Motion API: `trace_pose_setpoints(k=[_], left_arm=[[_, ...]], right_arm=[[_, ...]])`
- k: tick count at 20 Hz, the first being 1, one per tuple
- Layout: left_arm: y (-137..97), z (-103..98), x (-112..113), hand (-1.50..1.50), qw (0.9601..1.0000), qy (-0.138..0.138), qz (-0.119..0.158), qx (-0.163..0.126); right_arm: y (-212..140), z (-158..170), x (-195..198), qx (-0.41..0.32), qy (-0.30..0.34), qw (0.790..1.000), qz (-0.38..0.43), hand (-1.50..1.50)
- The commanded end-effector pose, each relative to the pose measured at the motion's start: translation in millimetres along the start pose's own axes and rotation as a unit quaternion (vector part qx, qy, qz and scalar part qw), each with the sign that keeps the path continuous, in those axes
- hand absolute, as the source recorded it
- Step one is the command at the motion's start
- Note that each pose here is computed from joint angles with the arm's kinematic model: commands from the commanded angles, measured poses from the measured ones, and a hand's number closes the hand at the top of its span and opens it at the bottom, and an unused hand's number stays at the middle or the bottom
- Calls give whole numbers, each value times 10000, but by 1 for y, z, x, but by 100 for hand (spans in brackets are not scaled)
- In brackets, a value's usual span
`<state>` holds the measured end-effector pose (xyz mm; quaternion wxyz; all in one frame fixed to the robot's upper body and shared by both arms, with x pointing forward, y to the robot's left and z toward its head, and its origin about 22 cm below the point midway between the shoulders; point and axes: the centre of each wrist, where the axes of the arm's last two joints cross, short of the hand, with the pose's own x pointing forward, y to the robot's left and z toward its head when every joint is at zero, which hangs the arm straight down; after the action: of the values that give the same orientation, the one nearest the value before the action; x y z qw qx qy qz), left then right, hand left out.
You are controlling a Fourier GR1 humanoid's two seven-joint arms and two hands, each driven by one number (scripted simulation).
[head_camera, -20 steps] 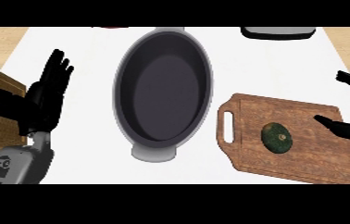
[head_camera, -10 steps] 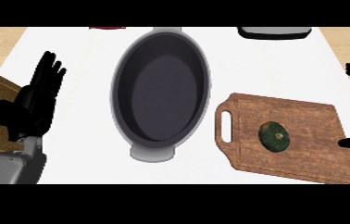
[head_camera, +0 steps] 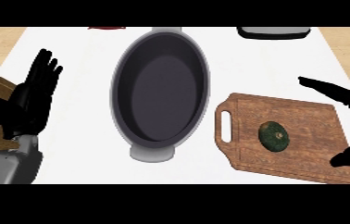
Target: Pick the squash from the cutting board and place it in the pot
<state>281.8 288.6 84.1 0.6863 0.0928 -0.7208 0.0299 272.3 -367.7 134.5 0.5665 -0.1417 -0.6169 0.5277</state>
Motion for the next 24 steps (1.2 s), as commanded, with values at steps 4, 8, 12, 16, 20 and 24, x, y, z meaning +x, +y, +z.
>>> trace_pose_setpoints(k=[4, 8, 12, 16, 20, 24], left_arm=[[-9, 10, -2, 0, 10000, 43, 13, 86], [-8, 8, -8, 0, 10000, -31, 2, -65], [-15, 1, -5, 0, 10000, 5, 57, -42], [-2, 7, 8, 0, 10000, 11, 19, 49], [-6, -5, -14, 0, 10000, 0, 62, 32], [-24, -1, 12, 0, 10000, 15, 31, -3]], right_arm=[[35, -11, 42, 534, 472, 9974, 127, -150], [42, -14, 34, 423, 494, 9978, 88, -150], [60, -24, 48, 646, 646, 9957, 156, -150], [76, -26, 41, 605, 1140, 9902, 524, -150], [65, -25, 19, 564, 1066, 9914, 515, -150], [92, -39, 17, 599, 997, 9920, 484, -150]])
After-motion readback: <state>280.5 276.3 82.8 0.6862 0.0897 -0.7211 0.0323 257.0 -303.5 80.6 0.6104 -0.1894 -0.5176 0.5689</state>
